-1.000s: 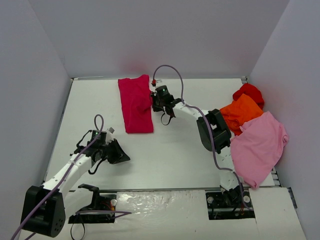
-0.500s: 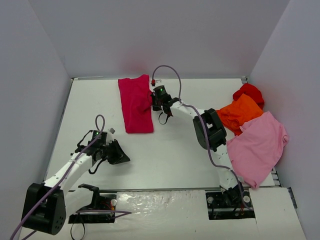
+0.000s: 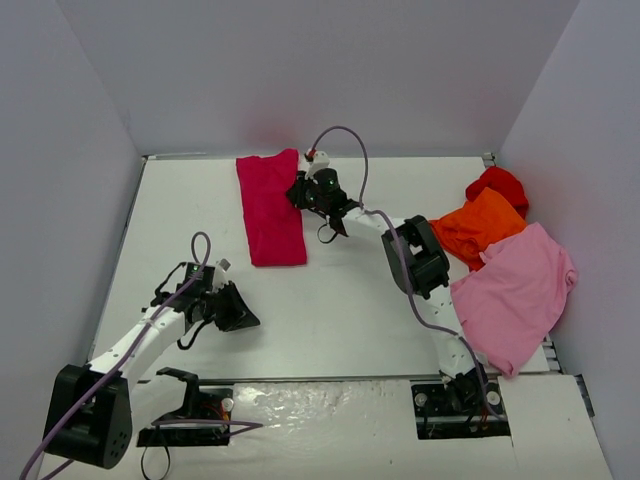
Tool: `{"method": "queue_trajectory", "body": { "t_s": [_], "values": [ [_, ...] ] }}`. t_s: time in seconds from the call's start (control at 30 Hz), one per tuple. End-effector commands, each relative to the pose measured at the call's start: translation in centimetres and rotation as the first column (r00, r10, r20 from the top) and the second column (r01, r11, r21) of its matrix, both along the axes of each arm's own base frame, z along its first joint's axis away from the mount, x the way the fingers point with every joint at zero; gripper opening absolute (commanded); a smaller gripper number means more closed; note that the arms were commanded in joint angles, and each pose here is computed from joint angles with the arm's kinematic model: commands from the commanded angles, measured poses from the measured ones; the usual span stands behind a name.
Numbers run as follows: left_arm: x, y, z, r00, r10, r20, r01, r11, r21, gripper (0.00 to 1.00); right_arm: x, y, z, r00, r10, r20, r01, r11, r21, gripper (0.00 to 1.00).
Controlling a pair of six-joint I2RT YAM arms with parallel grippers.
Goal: Fold and stack the t-shirts
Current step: Fold the folded rectangular tshirt in 1/3 of the way
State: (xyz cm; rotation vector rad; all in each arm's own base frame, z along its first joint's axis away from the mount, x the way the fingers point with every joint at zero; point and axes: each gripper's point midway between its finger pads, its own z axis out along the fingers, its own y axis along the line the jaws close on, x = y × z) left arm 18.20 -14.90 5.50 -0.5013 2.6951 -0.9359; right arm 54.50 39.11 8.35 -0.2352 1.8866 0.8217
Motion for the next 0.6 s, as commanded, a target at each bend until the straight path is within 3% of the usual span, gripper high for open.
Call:
{"method": "queue_trajectory", "body": {
  "t_s": [0.0, 0.1, 0.17, 0.27, 0.4, 0.57],
  "values": [
    [1.3, -0.2, 1.3, 0.997, -0.009, 0.082, 0.009, 1.0, -0.008, 0.0, -1.3, -0.1, 10.1, 0.979, 0.06, 0.193, -0.115, 0.95, 0.291, 0.15],
    [1.4, -0.2, 1.4, 0.996, -0.01, 0.088, 0.011, 1.0, -0.008, 0.0, -2.6, -2.0, 11.8, 0.979, 0.085, 0.183, -0.156, 0.892, 0.423, 0.12],
    [1.5, -0.2, 1.6, 0.996, -0.01, 0.093, 0.01, 1.0, -0.007, 0.0, -3.4, -2.1, 11.1, 0.984, 0.134, 0.118, -0.171, 0.892, 0.418, 0.04],
    [1.5, -0.1, 1.9, 0.995, -0.005, 0.101, 0.005, 1.0, -0.006, 0.0, -5.3, -1.5, 8.3, 0.979, 0.194, -0.062, -0.164, 0.932, 0.324, 0.0],
    [1.8, -0.1, 2.4, 0.993, 0.01, 0.118, -0.009, 1.0, -0.012, 0.0, -8.4, -1.6, 7.3, 0.977, 0.195, -0.082, -0.174, 0.962, 0.209, 0.0],
    [2.1, -0.3, 2.6, 0.992, 0.016, 0.126, -0.013, 1.0, -0.022, 0.0, -8.8, -2.5, 8.6, 0.991, 0.133, -0.022, -0.13, 0.986, 0.101, 0.0]
  ]
}}
